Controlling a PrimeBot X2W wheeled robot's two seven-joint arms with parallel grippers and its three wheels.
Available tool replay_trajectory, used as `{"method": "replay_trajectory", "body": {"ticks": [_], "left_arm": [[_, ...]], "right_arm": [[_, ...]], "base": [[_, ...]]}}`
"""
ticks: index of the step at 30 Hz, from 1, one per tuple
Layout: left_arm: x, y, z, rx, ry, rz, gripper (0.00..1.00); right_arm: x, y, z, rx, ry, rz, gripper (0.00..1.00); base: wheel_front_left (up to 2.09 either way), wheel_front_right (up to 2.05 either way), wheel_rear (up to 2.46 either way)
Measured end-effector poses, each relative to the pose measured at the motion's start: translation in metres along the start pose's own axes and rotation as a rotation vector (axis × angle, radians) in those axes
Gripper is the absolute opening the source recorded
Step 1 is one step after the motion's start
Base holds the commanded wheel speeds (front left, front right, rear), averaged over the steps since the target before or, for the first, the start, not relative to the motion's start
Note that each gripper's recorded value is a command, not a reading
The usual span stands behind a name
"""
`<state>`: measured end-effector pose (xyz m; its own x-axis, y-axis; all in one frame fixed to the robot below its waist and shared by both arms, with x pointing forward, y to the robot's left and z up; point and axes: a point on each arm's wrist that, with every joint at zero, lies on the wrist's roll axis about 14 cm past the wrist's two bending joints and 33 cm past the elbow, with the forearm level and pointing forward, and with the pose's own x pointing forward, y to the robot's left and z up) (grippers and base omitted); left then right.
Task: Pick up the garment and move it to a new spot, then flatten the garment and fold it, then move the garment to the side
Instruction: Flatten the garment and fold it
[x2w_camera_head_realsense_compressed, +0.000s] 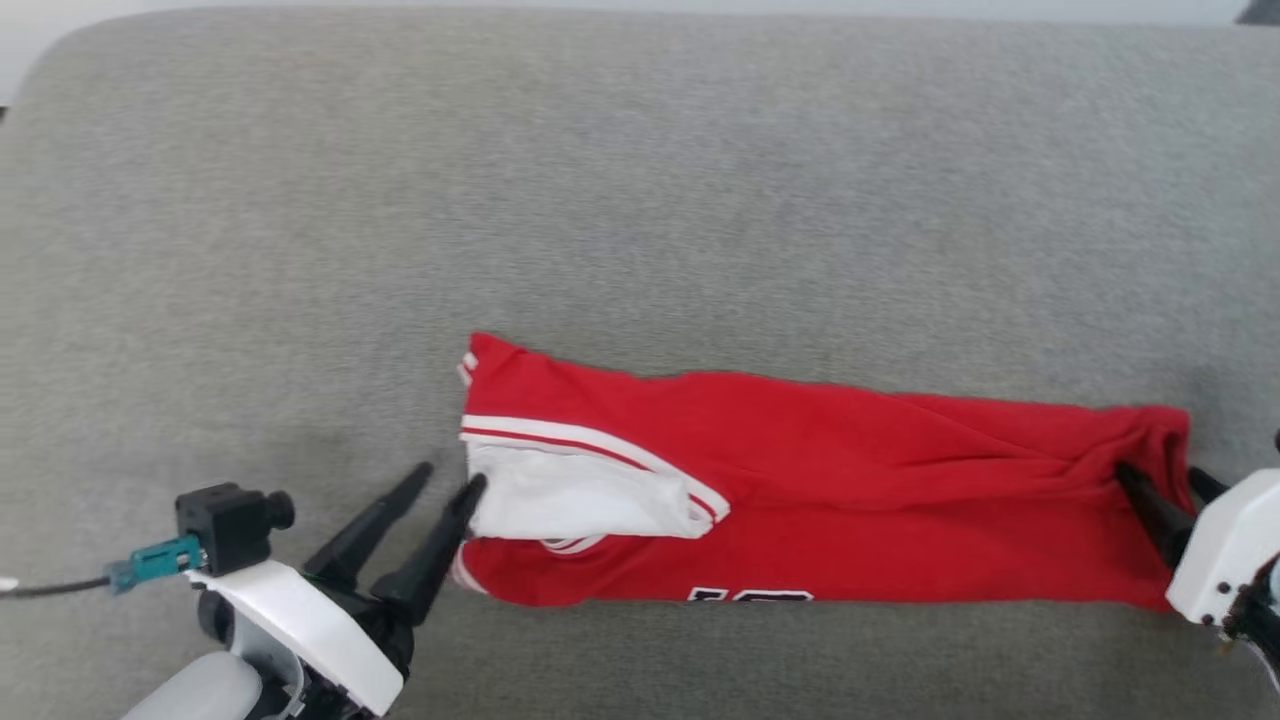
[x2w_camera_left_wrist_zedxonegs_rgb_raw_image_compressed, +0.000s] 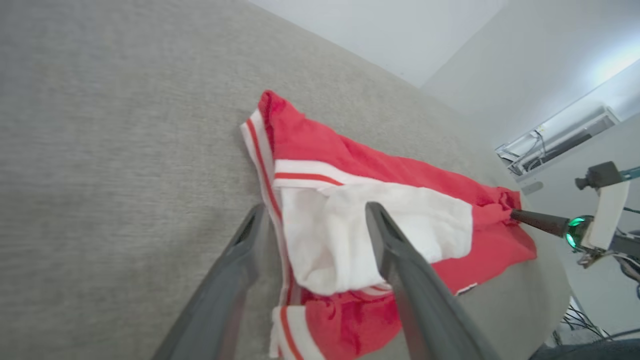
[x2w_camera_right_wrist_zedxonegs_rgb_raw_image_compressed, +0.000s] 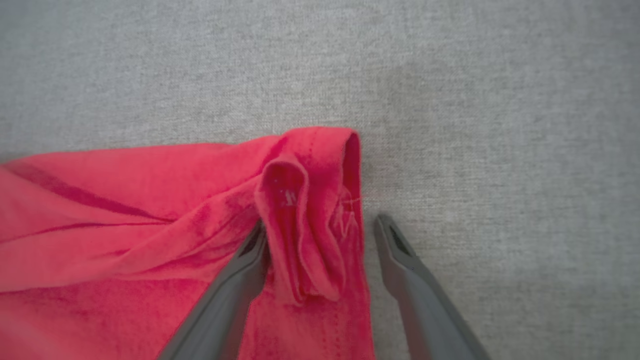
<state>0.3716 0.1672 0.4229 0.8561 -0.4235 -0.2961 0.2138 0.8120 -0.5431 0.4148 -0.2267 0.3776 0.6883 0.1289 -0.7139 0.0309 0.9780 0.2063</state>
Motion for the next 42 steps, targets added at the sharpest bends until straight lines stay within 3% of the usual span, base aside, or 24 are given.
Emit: {"method": "replay_trajectory", "body": {"ticks": [9, 20, 22, 23, 24, 25, 26, 27, 36, 42], "left_arm": [[-0.030, 0.026, 0.033, 0.087, -0.230, 0.171, 1.00], [-0.060, 0.033, 0.060, 0.383, -0.341, 0.289, 1.00], [-0.062, 0.033, 0.064, 0.396, -0.361, 0.304, 1.00], [-0.062, 0.033, 0.065, 0.406, -0.364, 0.310, 1.00], [-0.063, 0.033, 0.064, 0.418, -0.362, 0.312, 1.00], [-0.063, 0.033, 0.063, 0.416, -0.359, 0.313, 1.00], [-0.063, 0.033, 0.060, 0.414, -0.353, 0.313, 1.00], [-0.062, 0.032, 0.058, 0.419, -0.348, 0.312, 1.00], [-0.059, 0.021, 0.062, 0.433, -0.362, 0.274, 1.00], [-0.054, 0.012, 0.067, 0.421, -0.384, 0.240, 1.00]], "right_arm": [[0.013, 0.011, -0.008, 0.015, 0.070, 0.025, 1.00], [0.013, 0.009, -0.010, 0.043, 0.081, 0.021, 1.00], [0.014, 0.008, -0.011, 0.059, 0.074, 0.016, 1.00], [0.014, 0.007, -0.011, 0.063, 0.073, 0.014, 0.87], [0.014, 0.006, -0.012, 0.069, 0.071, 0.011, 0.45], [0.014, 0.005, -0.012, 0.075, 0.070, 0.008, 0.45], [0.014, 0.005, -0.012, 0.082, 0.068, 0.006, 0.19], [0.015, 0.005, -0.012, 0.088, 0.068, 0.005, 0.00], [0.008, -0.005, -0.003, 0.143, -0.001, -0.012, 0.00], [-0.015, -0.051, 0.022, 0.186, -0.116, -0.115, 0.00]], "base": [[0.00, 0.00, 0.00], [0.00, 0.00, 0.00], [0.00, 0.00, 0.00], [0.00, 0.00, 0.00], [0.00, 0.00, 0.00], [0.00, 0.00, 0.00], [0.00, 0.00, 0.00], [0.00, 0.00, 0.00], [0.00, 0.00, 0.00], [0.00, 0.00, 0.00]]}}
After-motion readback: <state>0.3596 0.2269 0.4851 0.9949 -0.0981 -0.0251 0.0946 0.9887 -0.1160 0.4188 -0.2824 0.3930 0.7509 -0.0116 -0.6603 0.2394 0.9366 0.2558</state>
